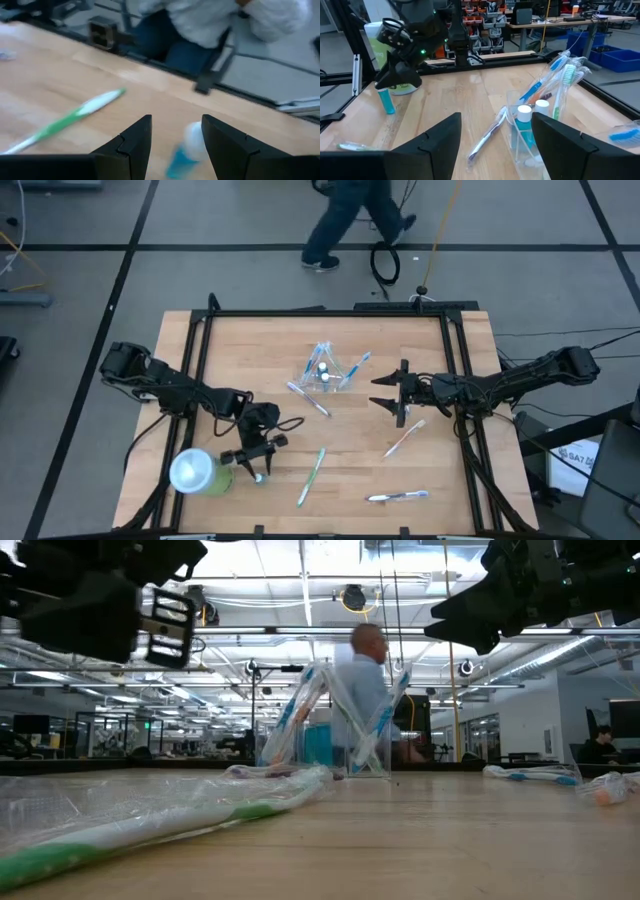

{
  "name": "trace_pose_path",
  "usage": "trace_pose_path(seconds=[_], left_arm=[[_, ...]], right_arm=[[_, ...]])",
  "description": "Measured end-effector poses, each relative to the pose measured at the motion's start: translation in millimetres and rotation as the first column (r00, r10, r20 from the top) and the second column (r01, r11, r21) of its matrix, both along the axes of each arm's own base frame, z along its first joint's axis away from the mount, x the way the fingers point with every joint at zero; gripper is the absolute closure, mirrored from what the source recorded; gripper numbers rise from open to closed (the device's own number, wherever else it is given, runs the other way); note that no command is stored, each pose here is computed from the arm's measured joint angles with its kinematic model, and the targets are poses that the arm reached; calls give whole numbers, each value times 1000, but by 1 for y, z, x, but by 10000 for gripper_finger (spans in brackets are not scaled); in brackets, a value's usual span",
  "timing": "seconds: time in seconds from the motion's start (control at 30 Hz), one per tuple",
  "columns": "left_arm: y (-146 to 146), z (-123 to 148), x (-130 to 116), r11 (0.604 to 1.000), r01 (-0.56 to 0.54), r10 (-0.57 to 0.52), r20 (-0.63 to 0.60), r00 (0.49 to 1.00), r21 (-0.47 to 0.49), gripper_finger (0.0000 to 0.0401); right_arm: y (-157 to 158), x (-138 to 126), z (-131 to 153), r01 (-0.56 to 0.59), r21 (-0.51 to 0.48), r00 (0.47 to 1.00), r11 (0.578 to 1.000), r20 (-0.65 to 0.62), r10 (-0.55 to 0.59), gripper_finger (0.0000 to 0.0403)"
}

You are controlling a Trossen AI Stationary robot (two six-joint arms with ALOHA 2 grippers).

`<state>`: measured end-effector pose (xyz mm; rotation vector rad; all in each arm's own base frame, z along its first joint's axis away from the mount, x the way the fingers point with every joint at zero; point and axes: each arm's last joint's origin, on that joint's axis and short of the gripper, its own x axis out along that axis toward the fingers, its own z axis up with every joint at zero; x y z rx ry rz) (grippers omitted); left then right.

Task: Pick & Place toothbrushing station
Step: Put the mouthwash into the transparent organizer

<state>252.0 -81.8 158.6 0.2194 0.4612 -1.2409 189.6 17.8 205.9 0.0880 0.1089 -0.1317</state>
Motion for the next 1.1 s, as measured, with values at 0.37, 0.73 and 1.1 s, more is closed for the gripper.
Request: trace_pose_path(seconds=[0.37, 0.73, 1.1], left_arm=[[4, 4, 5, 998, -53, 52, -14, 999, -43, 224], [-12, -1, -7, 995, 97, -97, 5, 995, -8, 224], [-13, -6, -6, 997, 36, -36, 1, 999, 68, 224]], right_arm=[[0, 0, 1, 1, 1, 1000, 1000, 6, -1, 170], [0, 0, 1, 2, 1, 1000, 1000, 6, -2, 170], [0, 0, 1, 2, 1, 1000, 1000, 6, -2, 170]])
